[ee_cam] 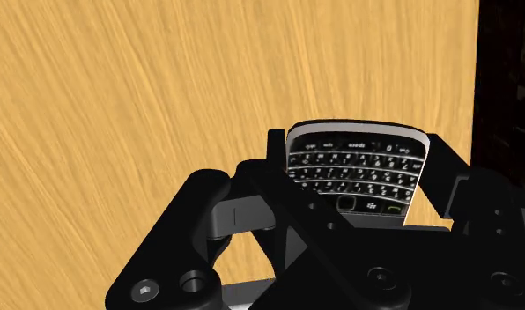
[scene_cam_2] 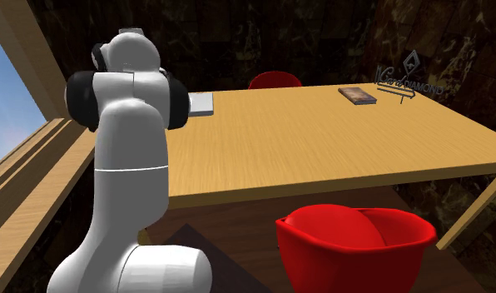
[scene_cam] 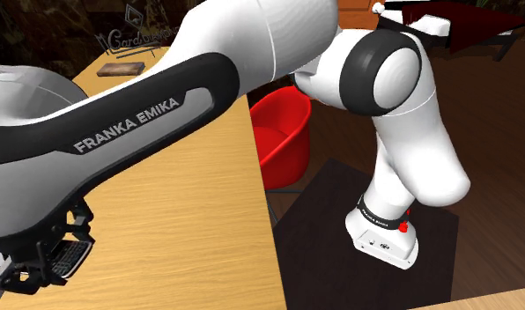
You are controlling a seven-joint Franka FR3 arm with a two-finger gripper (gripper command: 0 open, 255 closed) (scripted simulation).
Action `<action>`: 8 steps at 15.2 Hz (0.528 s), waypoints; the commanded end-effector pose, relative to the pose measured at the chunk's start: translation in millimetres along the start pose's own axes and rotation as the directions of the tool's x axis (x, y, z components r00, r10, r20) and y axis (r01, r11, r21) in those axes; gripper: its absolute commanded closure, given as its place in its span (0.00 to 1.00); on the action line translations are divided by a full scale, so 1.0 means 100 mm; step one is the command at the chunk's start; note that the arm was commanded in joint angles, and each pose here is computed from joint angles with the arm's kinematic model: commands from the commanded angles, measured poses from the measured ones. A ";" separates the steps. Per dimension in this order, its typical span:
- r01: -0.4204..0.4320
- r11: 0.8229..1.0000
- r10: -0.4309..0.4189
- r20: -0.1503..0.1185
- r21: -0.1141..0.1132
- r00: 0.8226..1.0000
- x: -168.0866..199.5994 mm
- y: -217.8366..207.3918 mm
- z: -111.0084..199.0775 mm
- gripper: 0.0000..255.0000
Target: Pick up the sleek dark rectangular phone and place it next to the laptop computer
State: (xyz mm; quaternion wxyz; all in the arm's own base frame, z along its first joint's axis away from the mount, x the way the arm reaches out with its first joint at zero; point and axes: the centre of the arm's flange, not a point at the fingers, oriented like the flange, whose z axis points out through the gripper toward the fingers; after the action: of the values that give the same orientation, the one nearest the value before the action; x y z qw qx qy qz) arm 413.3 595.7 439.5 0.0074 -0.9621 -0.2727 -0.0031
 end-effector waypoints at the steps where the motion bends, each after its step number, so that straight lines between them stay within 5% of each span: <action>1: -0.002 1.000 0.002 0.000 -0.001 1.000 0.07 -0.25 0.01 1.00; 4: -0.002 1.000 0.002 0.000 -0.001 1.000 0.19 -0.63 0.01 1.00; 8: -0.002 1.000 0.002 0.000 -0.001 1.000 0.19 -0.62 0.23 1.00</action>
State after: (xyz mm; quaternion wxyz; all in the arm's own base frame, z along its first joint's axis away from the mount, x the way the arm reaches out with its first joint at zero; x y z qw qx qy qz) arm 396.9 659.4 423.1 0.0070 -0.9622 -0.2721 -0.0031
